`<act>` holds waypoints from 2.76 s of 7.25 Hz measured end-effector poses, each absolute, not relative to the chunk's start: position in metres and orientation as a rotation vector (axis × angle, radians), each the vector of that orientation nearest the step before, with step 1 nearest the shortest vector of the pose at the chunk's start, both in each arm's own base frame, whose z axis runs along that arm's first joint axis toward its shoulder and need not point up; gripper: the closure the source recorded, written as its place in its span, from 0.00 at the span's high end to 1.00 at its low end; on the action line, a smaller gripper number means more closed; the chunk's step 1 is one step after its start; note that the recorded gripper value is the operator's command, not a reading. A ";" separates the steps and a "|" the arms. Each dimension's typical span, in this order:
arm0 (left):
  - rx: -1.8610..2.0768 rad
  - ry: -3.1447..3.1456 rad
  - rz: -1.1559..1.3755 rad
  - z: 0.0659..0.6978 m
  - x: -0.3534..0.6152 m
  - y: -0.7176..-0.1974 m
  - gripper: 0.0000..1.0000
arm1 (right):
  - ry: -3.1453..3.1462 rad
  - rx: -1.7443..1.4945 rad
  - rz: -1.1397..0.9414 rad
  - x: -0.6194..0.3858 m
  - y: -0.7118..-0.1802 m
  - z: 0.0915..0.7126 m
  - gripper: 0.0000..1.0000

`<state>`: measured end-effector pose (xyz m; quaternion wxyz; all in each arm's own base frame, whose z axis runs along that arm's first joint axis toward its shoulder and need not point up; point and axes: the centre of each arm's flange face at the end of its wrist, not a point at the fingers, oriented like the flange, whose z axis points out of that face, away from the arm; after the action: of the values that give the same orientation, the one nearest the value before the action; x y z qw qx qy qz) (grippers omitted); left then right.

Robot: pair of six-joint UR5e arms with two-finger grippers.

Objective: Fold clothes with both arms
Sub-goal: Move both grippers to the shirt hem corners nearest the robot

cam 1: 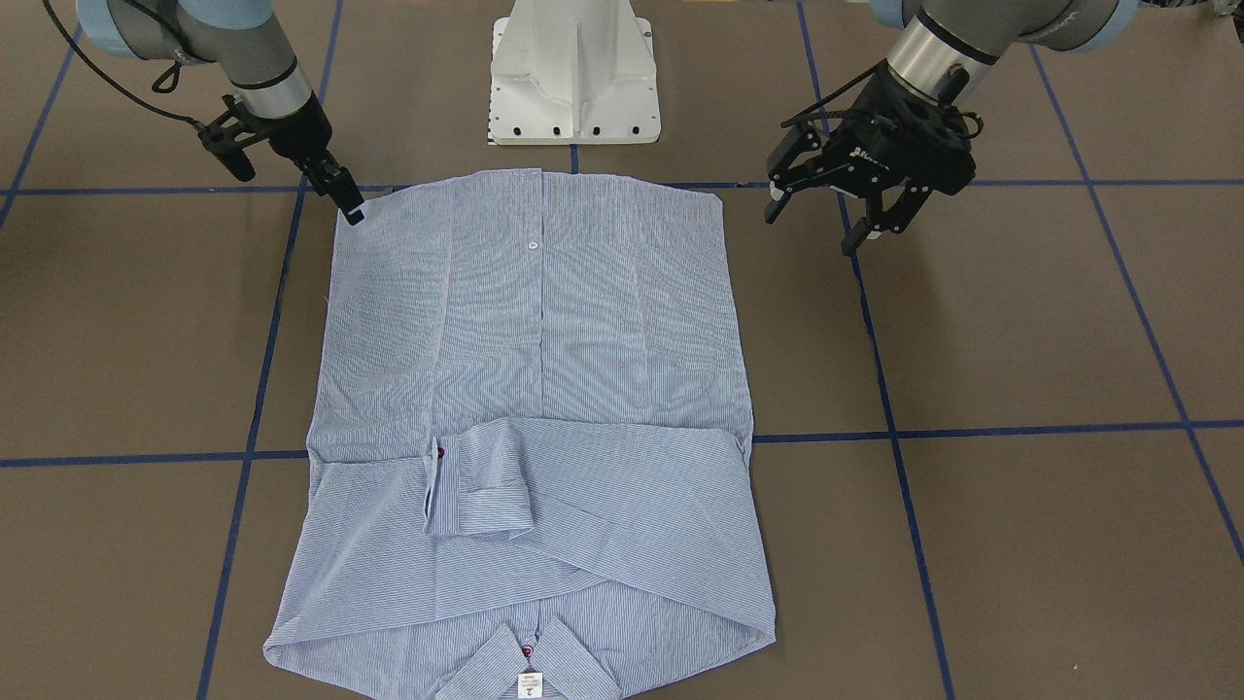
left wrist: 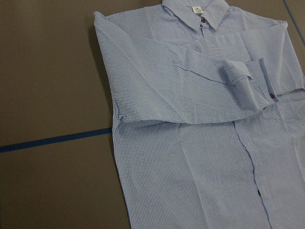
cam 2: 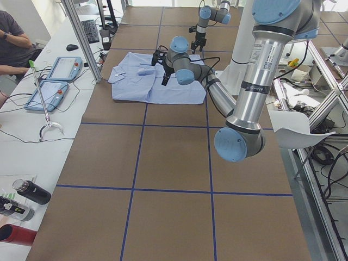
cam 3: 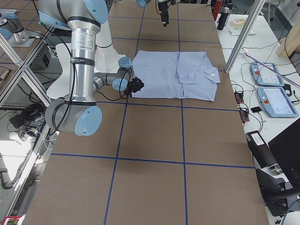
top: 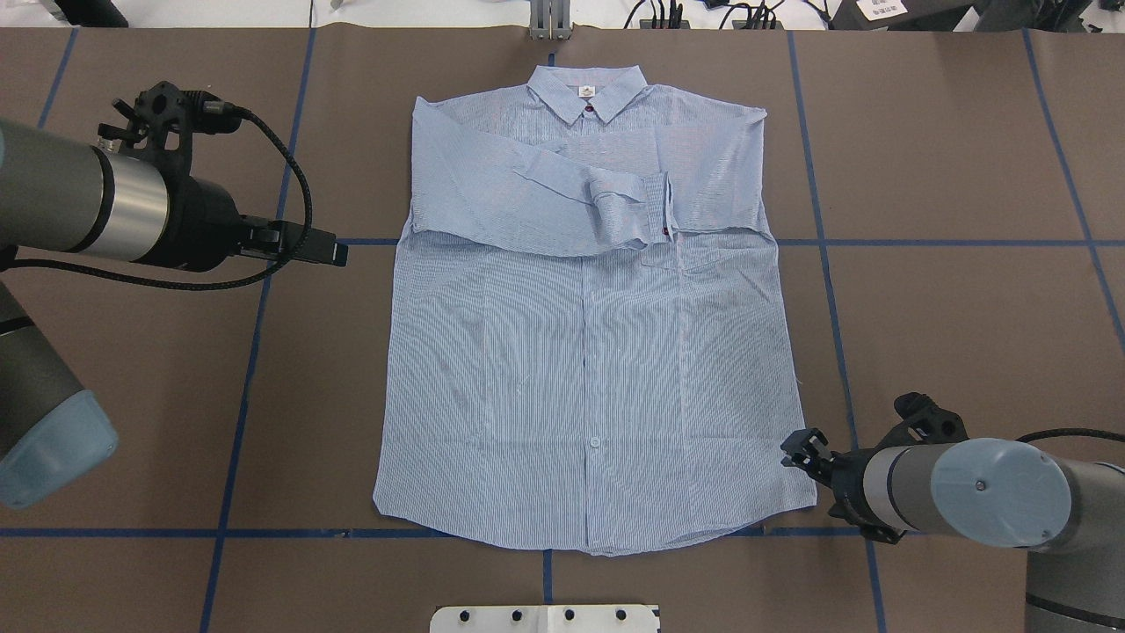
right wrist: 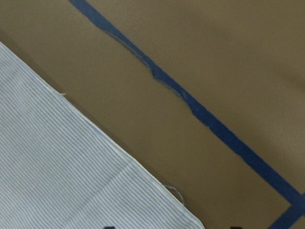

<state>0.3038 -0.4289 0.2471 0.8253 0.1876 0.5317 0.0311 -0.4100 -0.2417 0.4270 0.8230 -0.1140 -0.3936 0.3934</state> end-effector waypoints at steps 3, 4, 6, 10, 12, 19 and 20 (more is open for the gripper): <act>0.392 1.136 0.053 0.247 0.304 -0.429 0.98 | -0.819 -0.247 0.834 -0.418 -0.242 0.427 0.67; 0.391 1.137 0.050 0.247 0.304 -0.429 0.98 | -0.815 -0.255 0.829 -0.418 -0.240 0.427 0.66; 0.389 1.138 0.048 0.247 0.304 -0.429 0.98 | -0.796 -0.262 0.826 -0.418 -0.238 0.430 0.62; 0.391 1.140 0.048 0.246 0.302 -0.427 0.98 | -0.775 -0.263 0.826 -0.419 -0.237 0.432 0.09; 0.393 1.143 0.048 0.245 0.299 -0.425 0.98 | -0.760 -0.267 0.826 -0.420 -0.236 0.431 0.00; 0.095 1.199 -0.159 0.257 0.340 -0.371 0.99 | -0.797 -0.319 0.805 -0.402 -0.231 0.404 0.00; 0.026 1.194 -0.184 0.262 0.365 -0.342 0.98 | -0.806 -0.326 0.800 -0.400 -0.230 0.399 0.00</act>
<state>0.3646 -0.3420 0.2624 0.8231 0.0123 0.5611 -0.0866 -0.4001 -0.2300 0.3992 0.8305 -0.1539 -0.3798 0.3773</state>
